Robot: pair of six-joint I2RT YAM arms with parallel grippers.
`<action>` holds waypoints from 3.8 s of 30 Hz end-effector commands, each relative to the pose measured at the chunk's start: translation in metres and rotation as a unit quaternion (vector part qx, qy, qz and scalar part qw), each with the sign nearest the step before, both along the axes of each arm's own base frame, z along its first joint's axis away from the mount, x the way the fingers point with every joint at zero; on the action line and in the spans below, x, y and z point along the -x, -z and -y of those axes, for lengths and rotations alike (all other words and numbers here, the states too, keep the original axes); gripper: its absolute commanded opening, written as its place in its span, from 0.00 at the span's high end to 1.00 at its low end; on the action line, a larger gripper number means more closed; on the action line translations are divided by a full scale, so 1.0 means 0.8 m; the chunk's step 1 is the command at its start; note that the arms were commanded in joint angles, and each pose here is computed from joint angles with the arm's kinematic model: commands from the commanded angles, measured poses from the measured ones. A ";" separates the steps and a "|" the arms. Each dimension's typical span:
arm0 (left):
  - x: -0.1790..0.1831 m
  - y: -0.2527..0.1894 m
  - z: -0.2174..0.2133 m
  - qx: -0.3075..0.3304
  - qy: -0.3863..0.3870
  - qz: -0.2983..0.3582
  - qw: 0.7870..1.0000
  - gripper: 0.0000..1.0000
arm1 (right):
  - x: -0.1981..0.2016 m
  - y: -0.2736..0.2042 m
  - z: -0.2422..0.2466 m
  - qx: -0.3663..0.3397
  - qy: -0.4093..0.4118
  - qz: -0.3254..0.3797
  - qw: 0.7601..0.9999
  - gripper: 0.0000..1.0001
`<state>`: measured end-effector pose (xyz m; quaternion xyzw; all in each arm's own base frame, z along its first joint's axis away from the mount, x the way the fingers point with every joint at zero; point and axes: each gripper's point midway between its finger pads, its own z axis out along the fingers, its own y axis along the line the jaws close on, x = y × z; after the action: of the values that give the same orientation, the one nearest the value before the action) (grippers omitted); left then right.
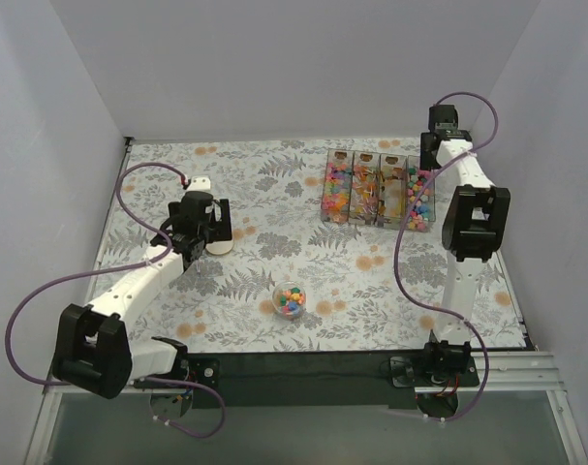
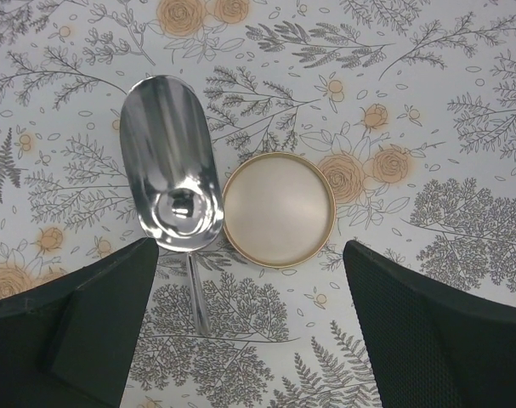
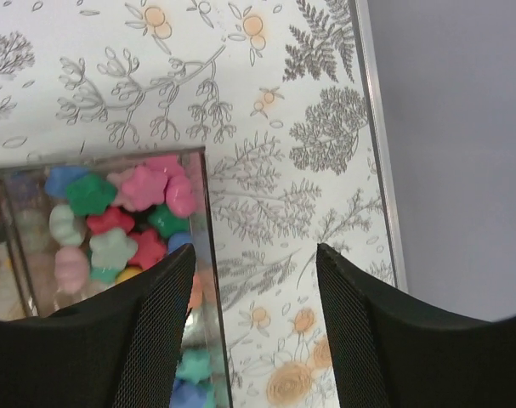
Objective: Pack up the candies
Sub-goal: Adjust the storage box at the center of the board, then pick up the bottle lid at the center of the board.
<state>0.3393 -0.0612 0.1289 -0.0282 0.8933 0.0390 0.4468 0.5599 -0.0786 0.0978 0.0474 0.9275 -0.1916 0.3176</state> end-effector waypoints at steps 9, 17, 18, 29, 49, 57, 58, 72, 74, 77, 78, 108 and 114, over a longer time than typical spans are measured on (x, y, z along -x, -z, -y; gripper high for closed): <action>-0.019 0.010 0.026 0.047 0.001 -0.017 0.999 0.14 | 0.089 -0.073 -0.132 -0.186 -0.079 0.067 0.977 0.42; -0.016 0.049 0.036 0.045 0.017 -0.063 0.997 0.32 | 0.147 -0.040 -0.219 -0.309 -0.128 0.017 0.942 0.55; -0.017 0.052 0.037 0.047 0.019 -0.067 0.997 0.37 | 0.154 -0.042 -0.227 -0.313 -0.138 0.015 0.940 0.55; -0.039 0.088 0.069 0.060 0.054 -0.099 0.992 0.59 | 0.246 0.001 -0.272 -0.324 -0.177 -0.053 0.928 0.54; -0.028 0.113 0.094 0.085 0.080 -0.126 0.985 1.00 | 0.275 -0.012 -0.275 -0.306 -0.213 -0.043 0.927 0.53; -0.032 0.076 0.118 0.142 0.098 -0.101 0.980 1.00 | 0.293 -0.029 -0.313 -0.322 -0.287 -0.035 0.901 0.52; -0.033 0.059 0.129 0.164 0.112 -0.092 0.976 1.00 | 0.298 -0.029 -0.323 -0.325 -0.300 -0.036 0.896 0.52; -0.030 -0.072 0.197 0.358 0.152 -0.034 0.921 1.00 | 0.335 -0.092 -0.436 -0.441 -0.480 0.029 0.758 0.47; -0.026 -0.083 0.205 0.380 0.159 -0.034 0.911 1.00 | 0.337 -0.104 -0.448 -0.460 -0.498 0.039 0.734 0.47; -0.020 -0.106 0.218 0.418 0.175 -0.030 0.891 1.00 | 0.337 -0.123 -0.459 -0.484 -0.509 0.071 0.708 0.44; -0.017 -0.115 0.222 0.430 0.185 -0.026 0.883 1.00 | 0.337 -0.129 -0.462 -0.487 -0.516 0.080 0.700 0.43; -0.006 -0.209 0.253 0.587 0.178 -0.035 0.789 1.00 | 0.282 -0.218 -0.516 -0.430 -0.680 0.196 0.561 0.02; -0.008 -0.213 0.256 0.602 0.177 -0.039 0.778 1.00 | 0.293 -0.227 -0.524 -0.424 -0.712 0.202 0.521 0.02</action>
<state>0.3463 -0.2605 0.2769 -0.1412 0.7580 -0.5611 0.3011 0.3282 0.3334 0.2491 -0.4181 0.5977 0.5295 0.4331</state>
